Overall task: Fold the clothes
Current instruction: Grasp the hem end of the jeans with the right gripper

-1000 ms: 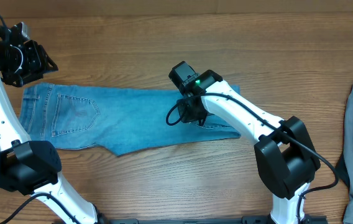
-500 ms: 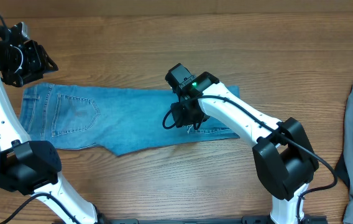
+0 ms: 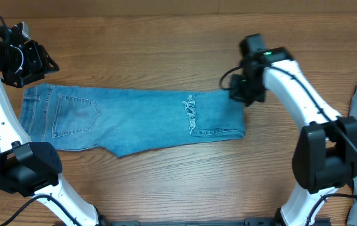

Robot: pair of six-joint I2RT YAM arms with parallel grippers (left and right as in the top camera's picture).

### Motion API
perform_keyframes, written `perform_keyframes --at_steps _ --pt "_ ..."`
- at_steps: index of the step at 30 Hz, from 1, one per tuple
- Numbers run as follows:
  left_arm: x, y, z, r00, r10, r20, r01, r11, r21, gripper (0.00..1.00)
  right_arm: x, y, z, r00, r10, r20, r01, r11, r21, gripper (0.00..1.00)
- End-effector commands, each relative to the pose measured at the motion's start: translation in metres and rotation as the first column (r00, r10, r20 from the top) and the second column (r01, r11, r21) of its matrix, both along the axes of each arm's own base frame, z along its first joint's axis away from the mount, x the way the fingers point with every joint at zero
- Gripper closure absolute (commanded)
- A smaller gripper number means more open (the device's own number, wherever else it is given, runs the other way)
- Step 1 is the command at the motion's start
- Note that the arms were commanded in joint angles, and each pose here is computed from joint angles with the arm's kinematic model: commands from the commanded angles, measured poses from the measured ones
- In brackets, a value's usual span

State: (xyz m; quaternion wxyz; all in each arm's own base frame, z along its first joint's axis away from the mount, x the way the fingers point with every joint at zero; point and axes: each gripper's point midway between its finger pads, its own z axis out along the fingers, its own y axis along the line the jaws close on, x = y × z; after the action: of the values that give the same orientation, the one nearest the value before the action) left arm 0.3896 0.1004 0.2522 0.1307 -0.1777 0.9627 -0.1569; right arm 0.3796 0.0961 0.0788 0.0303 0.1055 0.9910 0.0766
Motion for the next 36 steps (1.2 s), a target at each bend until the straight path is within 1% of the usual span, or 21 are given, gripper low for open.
perform_keyframes --at_steps 1,4,7,10,13,16,19,20,21,22,23,25,28,32,35,36 --pt "0.003 -0.005 0.007 0.999 -0.029 0.032 0.029 1.0 -0.006 0.51 -0.008 0.006 -0.007 0.999 0.021 -0.042 -0.018 0.998 0.065 0.96" --pt "0.003 -0.005 0.007 0.999 -0.029 0.032 0.029 1.0 -0.006 0.51 -0.026 0.014 -0.027 0.994 0.059 -0.096 -0.048 0.993 0.108 0.96" --pt "0.003 -0.005 0.007 0.999 -0.029 0.031 0.029 1.0 -0.005 0.5 -0.046 0.018 -0.051 0.988 0.075 -0.136 -0.061 0.993 0.106 0.96" --pt "0.003 -0.005 0.007 0.999 -0.029 0.032 0.029 1.0 -0.006 0.5 -0.064 0.015 -0.073 0.983 0.038 -0.181 -0.021 0.995 0.096 0.96" --pt "0.003 -0.005 0.007 0.999 -0.029 0.032 0.029 1.0 -0.006 0.5 -0.077 0.011 -0.086 0.977 0.016 -0.215 0.005 0.995 0.097 0.96" --pt "0.003 -0.005 0.007 0.999 -0.029 0.031 0.029 1.0 -0.005 0.49 -0.074 0.013 -0.08 0.979 0.083 -0.184 -0.062 0.991 0.118 0.96" --pt "0.003 -0.005 0.007 0.999 -0.029 0.032 0.029 1.0 -0.005 0.49 -0.06 0.019 -0.055 0.985 0.131 -0.11 -0.114 0.982 0.148 0.93" --pt "0.003 -0.005 0.007 0.999 -0.029 0.032 0.029 1.0 -0.006 0.49 -0.054 0.022 -0.04 0.986 0.154 -0.067 -0.14 0.975 0.172 0.9" --pt "0.003 -0.005 0.007 0.999 -0.029 0.032 0.029 1.0 -0.006 0.49 -0.049 0.024 -0.026 0.985 0.171 -0.027 -0.163 0.967 0.194 0.81" --pt "0.003 -0.005 0.008 0.999 -0.029 0.033 0.029 1.0 -0.006 0.5 -0.044 0.026 -0.012 0.983 0.186 0.012 -0.184 0.959 0.218 0.65" --pt "0.003 -0.007 0.01 0.999 -0.031 0.043 0.031 0.999 -0.01 0.51 -0.039 0.027 0.001 0.98 0.192 0.051 -0.198 0.951 0.237 0.52" --pt "0.0 -0.009 0.023 0.995 -0.048 0.088 0.05 0.999 -0.021 0.51 -0.032 0.024 0.027 0.977 0.181 0.116 -0.206 0.94 0.271 0.4" --pt "-0.009 -0.014 0.054 0.978 -0.075 0.194 0.081 0.997 -0.02 0.48 -0.025 0.013 0.046 0.978 0.131 0.161 -0.176 0.935 0.307 0.35" --pt "-0.027 -0.021 0.089 0.956 -0.089 0.281 0.082 0.996 0.034 0.44 -0.02 -0.013 0.045 0.987 0.056 0.152 -0.102 0.942 0.32 0.36" --pt "-0.038 -0.038 0.11 0.93 -0.147 0.336 0.127 0.989 0.08 0.33 -0.017 -0.033 0.041 0.989 -0.004 0.146 -0.045 0.943 0.331 0.36" --pt "-0.041 -0.045 0.115 0.922 -0.167 0.349 0.145 0.985 0.09 0.27 -0.016 -0.038 0.039 0.99 -0.018 0.142 -0.031 0.943 0.332 0.36"
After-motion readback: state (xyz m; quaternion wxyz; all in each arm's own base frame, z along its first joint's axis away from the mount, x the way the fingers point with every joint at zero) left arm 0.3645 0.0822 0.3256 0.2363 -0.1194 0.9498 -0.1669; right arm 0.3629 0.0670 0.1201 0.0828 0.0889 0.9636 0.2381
